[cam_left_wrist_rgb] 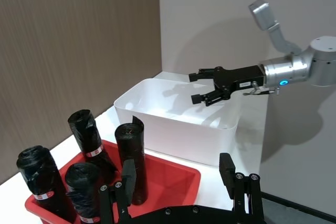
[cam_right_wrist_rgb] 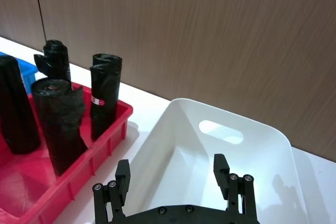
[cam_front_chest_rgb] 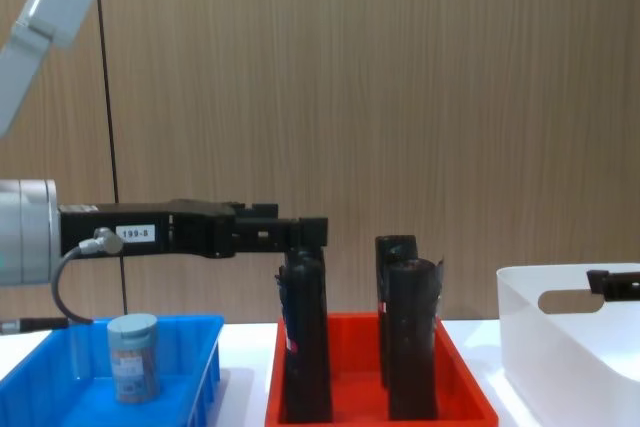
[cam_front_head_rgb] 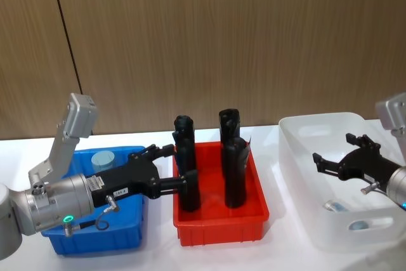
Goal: Pick the cotton swabs from the blue box and place them into the white box.
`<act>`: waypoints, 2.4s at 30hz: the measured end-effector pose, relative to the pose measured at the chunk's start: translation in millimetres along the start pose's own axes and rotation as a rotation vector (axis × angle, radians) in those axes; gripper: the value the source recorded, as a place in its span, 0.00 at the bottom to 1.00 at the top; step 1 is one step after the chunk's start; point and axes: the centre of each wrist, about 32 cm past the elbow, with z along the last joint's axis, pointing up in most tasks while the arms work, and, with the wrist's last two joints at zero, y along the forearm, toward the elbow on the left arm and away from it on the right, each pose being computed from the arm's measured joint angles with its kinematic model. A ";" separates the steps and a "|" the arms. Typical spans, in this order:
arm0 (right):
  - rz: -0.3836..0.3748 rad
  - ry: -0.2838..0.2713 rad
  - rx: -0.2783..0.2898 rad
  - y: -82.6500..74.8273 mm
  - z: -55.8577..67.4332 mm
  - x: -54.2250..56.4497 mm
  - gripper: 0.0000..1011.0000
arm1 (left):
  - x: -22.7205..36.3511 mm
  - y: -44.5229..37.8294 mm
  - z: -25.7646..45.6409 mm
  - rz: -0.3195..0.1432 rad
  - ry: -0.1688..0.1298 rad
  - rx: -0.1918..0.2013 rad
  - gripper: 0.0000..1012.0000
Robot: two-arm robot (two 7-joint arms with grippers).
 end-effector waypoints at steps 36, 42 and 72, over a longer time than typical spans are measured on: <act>-0.086 0.140 0.280 -52.2 -1.5 -106.1 0.99 | -54.8 -29.5 -13.9 0.327 -0.161 -0.001 0.99; -0.092 0.151 0.291 -55.3 -1.1 -110.4 0.99 | -65.0 -34.1 -15.7 0.383 -0.188 -0.013 0.99; -0.093 0.151 0.292 -55.6 -1.0 -110.6 0.99 | -111.5 -50.8 -22.3 0.626 -0.285 -0.104 0.99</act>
